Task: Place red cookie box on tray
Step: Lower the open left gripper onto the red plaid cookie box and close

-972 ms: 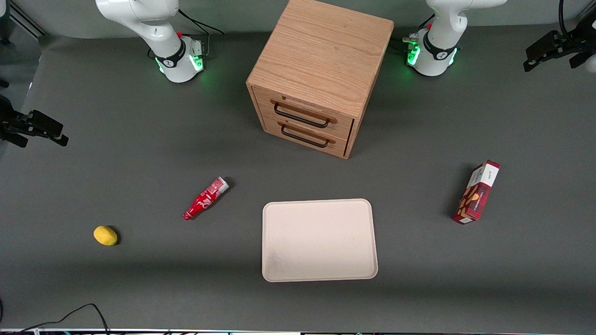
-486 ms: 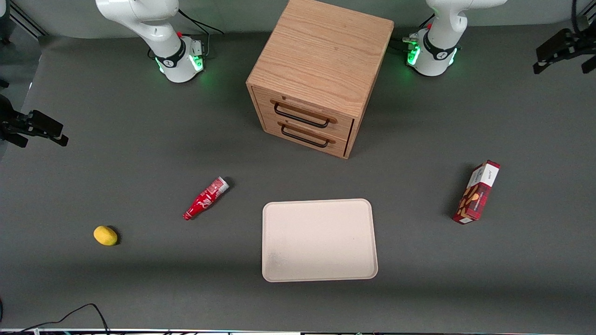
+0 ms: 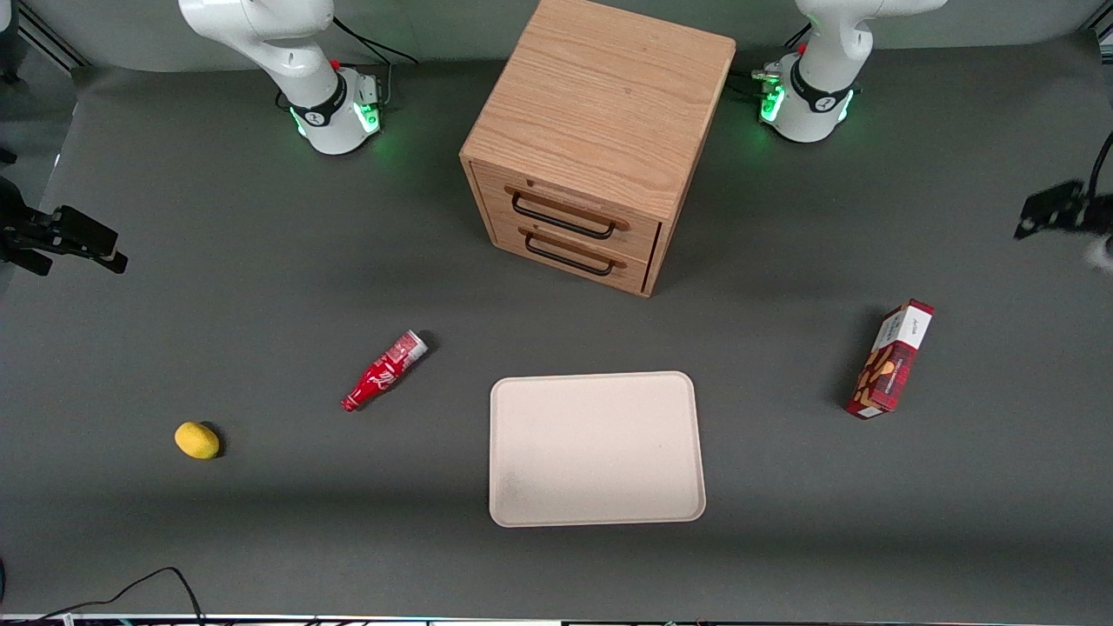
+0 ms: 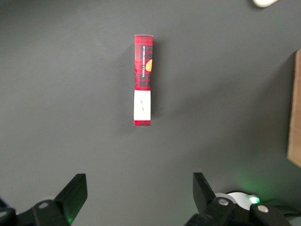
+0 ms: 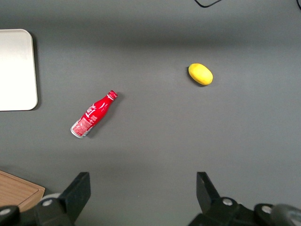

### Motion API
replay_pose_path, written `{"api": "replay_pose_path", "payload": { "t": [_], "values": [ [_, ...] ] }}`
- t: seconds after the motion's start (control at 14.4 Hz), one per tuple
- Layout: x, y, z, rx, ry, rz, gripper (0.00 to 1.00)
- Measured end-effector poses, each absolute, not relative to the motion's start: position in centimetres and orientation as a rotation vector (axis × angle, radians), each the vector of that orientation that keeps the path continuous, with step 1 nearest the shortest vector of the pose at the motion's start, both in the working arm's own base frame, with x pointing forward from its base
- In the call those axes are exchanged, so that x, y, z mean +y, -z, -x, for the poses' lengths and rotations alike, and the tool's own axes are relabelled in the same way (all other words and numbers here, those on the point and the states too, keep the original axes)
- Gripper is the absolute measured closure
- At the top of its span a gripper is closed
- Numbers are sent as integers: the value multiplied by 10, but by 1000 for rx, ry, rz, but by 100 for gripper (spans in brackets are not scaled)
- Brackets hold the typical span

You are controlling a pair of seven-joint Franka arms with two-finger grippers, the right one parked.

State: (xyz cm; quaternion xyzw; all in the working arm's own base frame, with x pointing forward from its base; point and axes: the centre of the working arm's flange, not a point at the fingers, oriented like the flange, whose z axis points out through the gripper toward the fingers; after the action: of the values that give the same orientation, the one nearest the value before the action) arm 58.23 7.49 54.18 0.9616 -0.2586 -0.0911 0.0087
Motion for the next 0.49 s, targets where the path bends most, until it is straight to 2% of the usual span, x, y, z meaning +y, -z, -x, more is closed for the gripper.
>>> {"api": "replay_pose_path", "payload": {
  "t": [0.21,0.49],
  "values": [
    [75,-446,-612,-852,302,-2951,0],
    [73,-342,-606,-858,265,-2930,0]
  ]
}}
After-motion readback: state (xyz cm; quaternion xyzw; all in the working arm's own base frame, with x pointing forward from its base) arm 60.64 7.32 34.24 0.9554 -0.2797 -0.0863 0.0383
